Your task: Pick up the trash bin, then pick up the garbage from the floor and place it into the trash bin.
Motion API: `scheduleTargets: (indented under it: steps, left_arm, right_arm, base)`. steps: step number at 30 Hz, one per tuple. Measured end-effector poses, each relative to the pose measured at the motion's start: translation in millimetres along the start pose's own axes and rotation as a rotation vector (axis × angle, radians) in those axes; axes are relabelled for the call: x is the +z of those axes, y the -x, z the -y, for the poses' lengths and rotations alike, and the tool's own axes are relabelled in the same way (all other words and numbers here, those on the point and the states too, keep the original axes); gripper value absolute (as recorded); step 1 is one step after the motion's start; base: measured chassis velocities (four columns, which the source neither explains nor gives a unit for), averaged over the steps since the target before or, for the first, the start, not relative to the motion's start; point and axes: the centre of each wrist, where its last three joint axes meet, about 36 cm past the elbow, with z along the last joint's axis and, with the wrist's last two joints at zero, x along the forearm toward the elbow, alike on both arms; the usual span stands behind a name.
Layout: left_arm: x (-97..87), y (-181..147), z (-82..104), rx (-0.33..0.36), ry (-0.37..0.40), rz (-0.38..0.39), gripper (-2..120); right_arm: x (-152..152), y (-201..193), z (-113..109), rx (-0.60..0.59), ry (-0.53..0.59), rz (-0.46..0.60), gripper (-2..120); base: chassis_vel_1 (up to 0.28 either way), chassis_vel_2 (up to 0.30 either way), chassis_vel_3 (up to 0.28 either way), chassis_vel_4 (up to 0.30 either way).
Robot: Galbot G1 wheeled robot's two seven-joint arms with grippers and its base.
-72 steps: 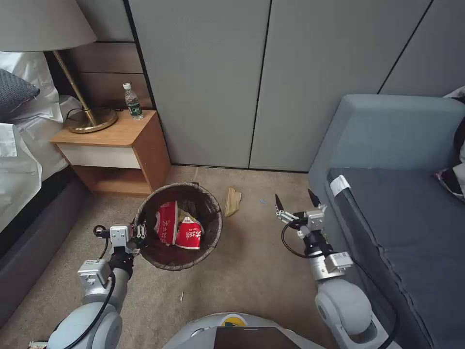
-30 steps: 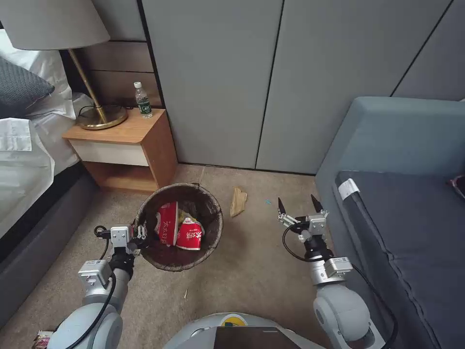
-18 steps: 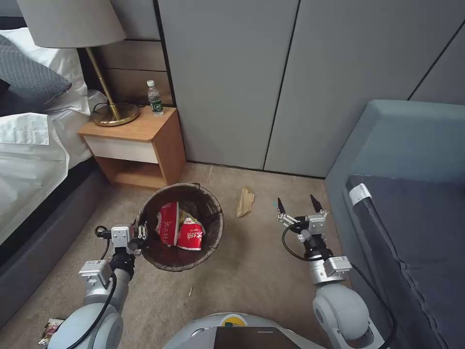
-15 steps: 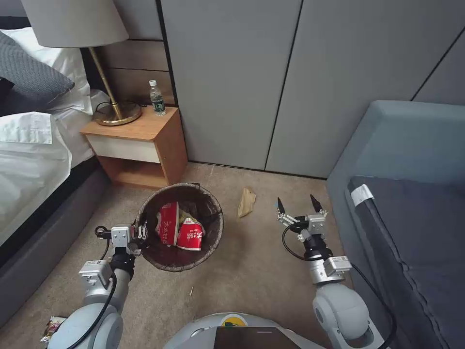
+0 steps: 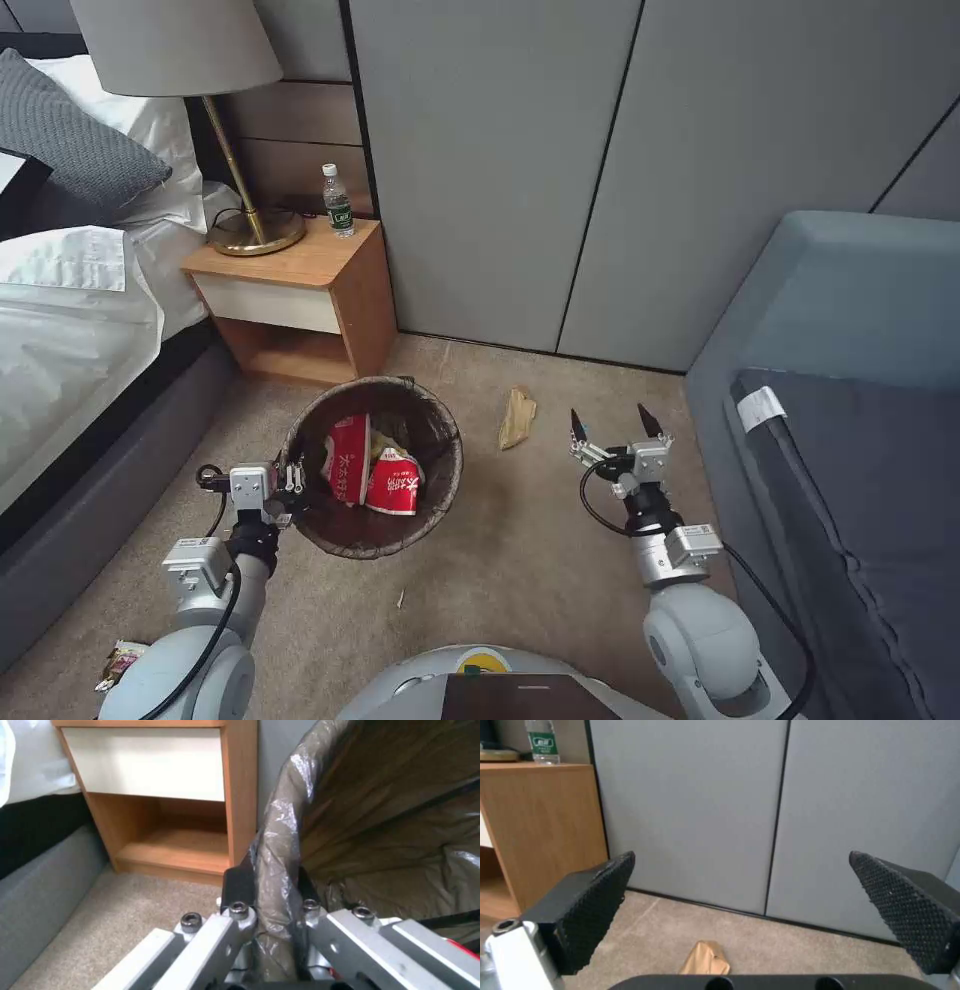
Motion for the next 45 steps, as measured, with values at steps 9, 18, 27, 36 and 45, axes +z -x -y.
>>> scheduleTargets:
  steps: [9, 18, 27, 36, 45]
  left_arm:
    - [1.1, 0.9, -1.7, -0.005, 0.002, 0.005, 0]
    - [1.4, 1.4, -2.0, -0.004, 0.002, 0.007, 0]
    - [1.5, 1.4, -1.9, -0.003, 0.001, 0.007, 0]
    - [1.4, 1.4, -1.9, -0.003, 0.001, 0.008, 0]
    - [1.5, 1.3, -1.8, -0.002, 0.0, 0.01, 0]
  right_arm:
    - [-0.9, 2.6, 2.0, -0.003, 0.006, -0.02, 100]
    - [-1.4, 3.4, 0.8, -0.007, 0.009, -0.033, 100]
    - [-1.0, 2.8, 0.6, -0.005, 0.01, -0.034, 100]
    - [-0.9, 2.3, -0.7, -0.007, 0.016, -0.036, 100]
    - [-0.9, 1.7, -1.2, -0.008, 0.02, -0.039, 100]
  base:
    - [0.0, 0.0, 0.0, 0.0]
    - [0.0, 0.0, 0.0, 0.0]
    - [-0.012, 0.012, 0.013, -0.015]
    - [-0.066, 0.07, 0.065, -0.064]
    - [-0.046, 0.06, 0.056, -0.053]
